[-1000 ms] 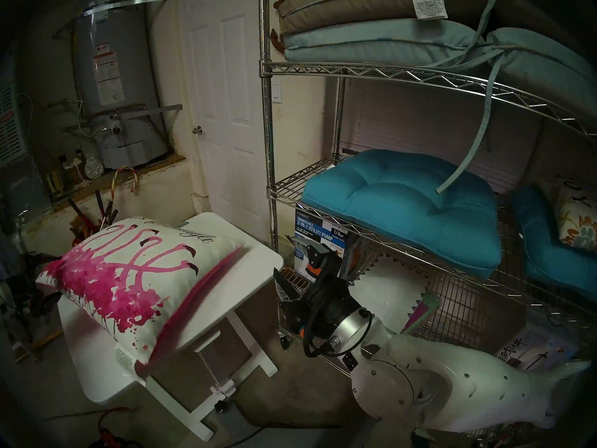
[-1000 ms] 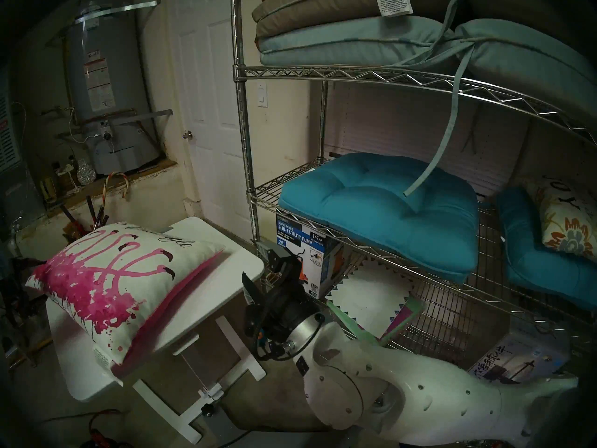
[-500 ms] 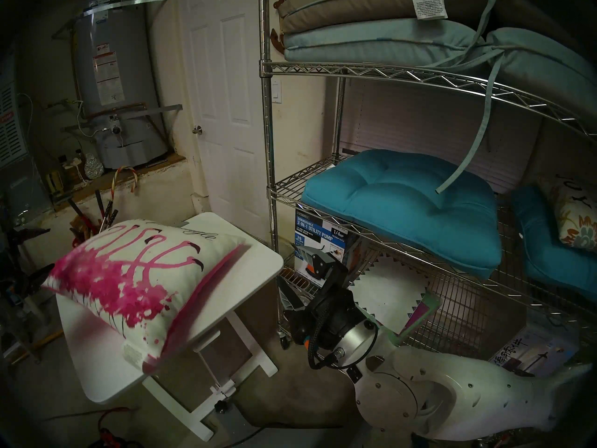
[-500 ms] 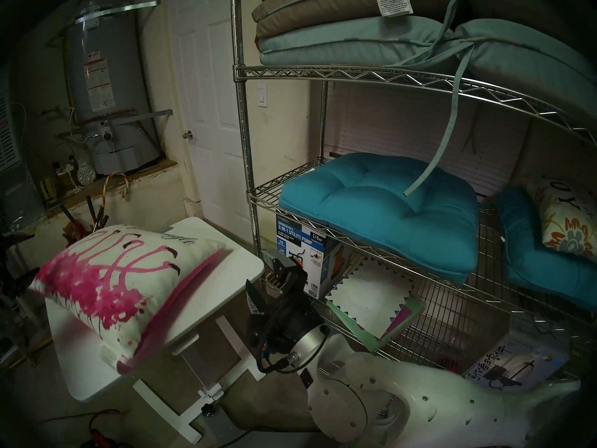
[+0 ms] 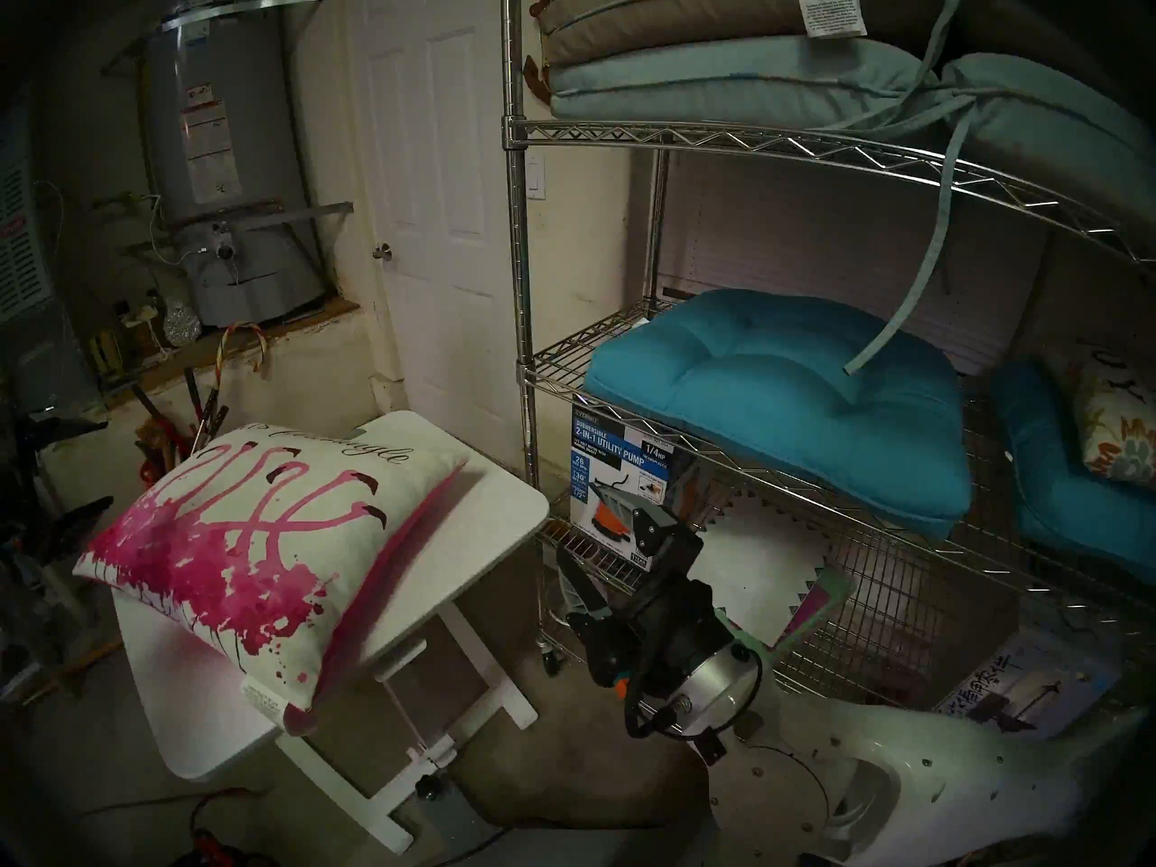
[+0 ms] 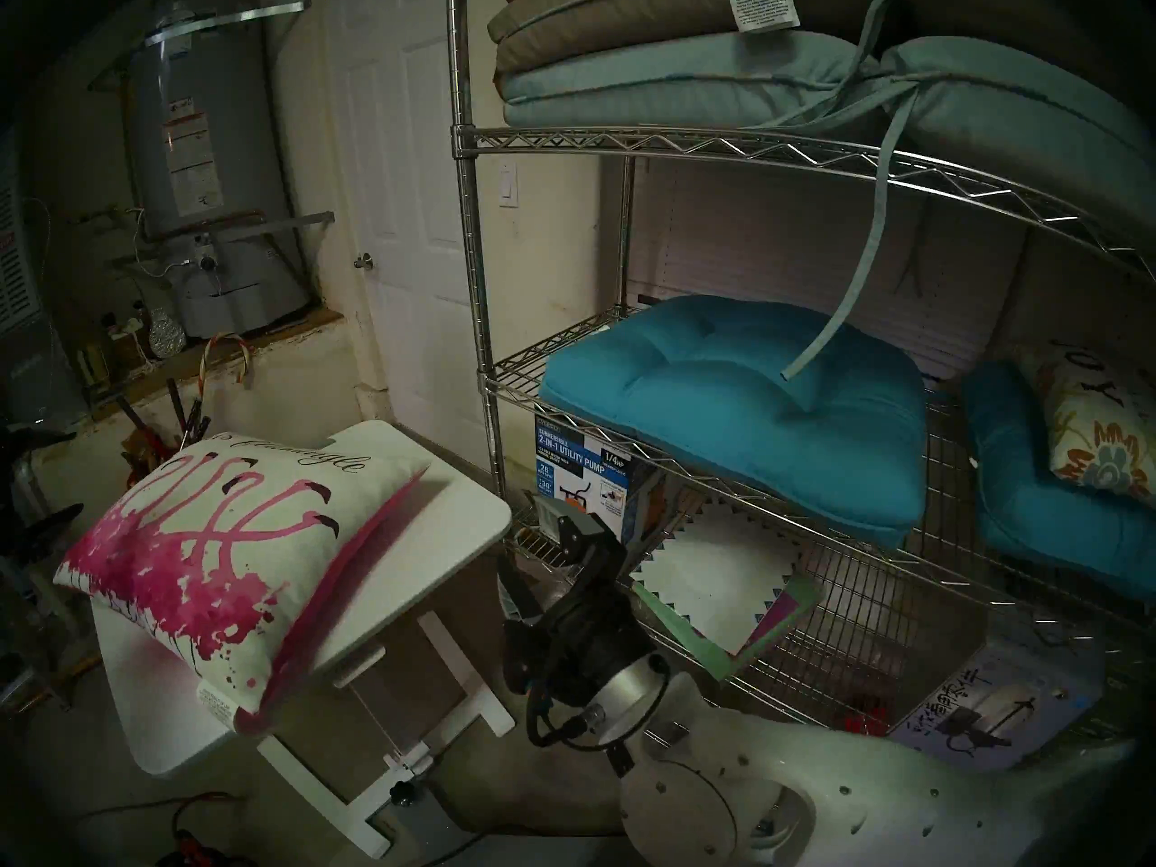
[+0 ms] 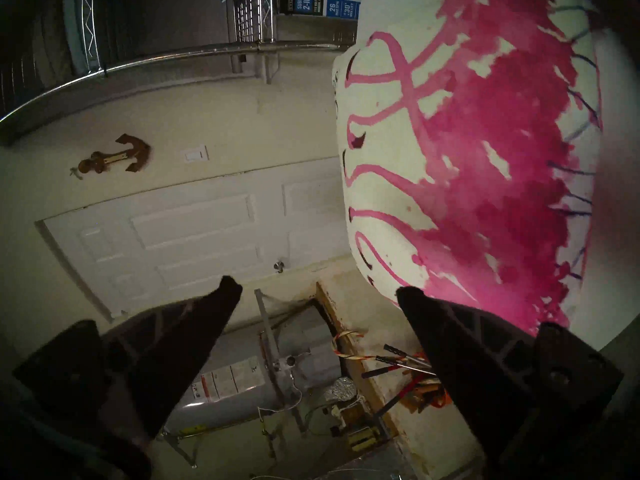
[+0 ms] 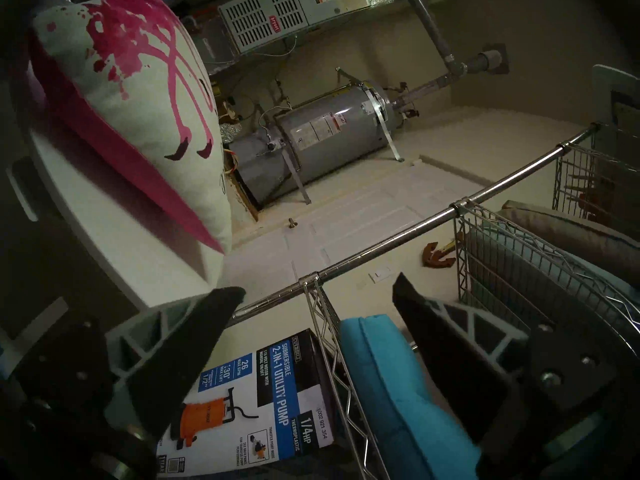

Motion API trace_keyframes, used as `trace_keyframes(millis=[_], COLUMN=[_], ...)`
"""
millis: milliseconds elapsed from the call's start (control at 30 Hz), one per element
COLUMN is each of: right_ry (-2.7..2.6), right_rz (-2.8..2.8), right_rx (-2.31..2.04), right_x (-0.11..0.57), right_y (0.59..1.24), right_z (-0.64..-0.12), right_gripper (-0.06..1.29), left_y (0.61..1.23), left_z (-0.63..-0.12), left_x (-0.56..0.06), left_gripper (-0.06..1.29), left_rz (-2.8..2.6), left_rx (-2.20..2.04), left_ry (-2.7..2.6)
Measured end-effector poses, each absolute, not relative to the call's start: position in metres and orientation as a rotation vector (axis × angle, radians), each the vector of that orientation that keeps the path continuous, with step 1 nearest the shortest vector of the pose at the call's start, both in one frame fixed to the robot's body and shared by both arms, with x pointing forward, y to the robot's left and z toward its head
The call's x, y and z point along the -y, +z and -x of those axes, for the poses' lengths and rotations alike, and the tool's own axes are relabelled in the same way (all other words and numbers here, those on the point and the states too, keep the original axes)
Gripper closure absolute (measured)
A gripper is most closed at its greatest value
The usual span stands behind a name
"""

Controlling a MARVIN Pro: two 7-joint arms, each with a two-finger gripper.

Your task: Take cushion off the shelf

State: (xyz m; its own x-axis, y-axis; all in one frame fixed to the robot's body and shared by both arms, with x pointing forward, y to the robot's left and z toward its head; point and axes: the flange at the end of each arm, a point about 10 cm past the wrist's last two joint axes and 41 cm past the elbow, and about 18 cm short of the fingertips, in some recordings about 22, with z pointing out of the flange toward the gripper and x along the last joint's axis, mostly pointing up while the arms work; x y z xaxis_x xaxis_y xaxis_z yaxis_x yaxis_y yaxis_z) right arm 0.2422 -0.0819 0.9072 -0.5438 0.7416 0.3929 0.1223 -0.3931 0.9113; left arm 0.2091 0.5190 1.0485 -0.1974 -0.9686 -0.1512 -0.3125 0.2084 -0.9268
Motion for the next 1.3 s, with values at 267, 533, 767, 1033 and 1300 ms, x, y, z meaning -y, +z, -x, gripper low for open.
trace_keyframes(millis=[267, 533, 767, 1033, 1300], right_ry=[2.003, 1.985, 1.958, 1.924, 1.888], right_rz=[-1.186, -1.18, -1.161, -1.127, -1.099], right_rx=[-1.322, -1.251, -1.201, -1.156, -1.124], right_x=[0.1, 0.123, 0.145, 0.169, 0.19], right_y=[0.915, 0.922, 0.927, 0.933, 0.936], right_z=[-0.238, -0.234, -0.231, -0.228, -0.228], right_gripper=[0.02, 0.02, 0.02, 0.02, 0.02], left_y=[1.062, 1.074, 1.079, 1.082, 1.082], left_z=[-0.241, -0.27, -0.29, -0.308, -0.318], left_x=[-0.47, -0.428, -0.395, -0.354, -0.318], left_gripper=[-0.03, -0.03, -0.03, -0.03, -0.03], left_rz=[1.135, 1.058, 1.008, 0.943, 0.891], left_rx=[-1.743, -1.796, -1.832, -1.872, -1.904], left_ry=[-1.078, -1.146, -1.188, -1.246, -1.299])
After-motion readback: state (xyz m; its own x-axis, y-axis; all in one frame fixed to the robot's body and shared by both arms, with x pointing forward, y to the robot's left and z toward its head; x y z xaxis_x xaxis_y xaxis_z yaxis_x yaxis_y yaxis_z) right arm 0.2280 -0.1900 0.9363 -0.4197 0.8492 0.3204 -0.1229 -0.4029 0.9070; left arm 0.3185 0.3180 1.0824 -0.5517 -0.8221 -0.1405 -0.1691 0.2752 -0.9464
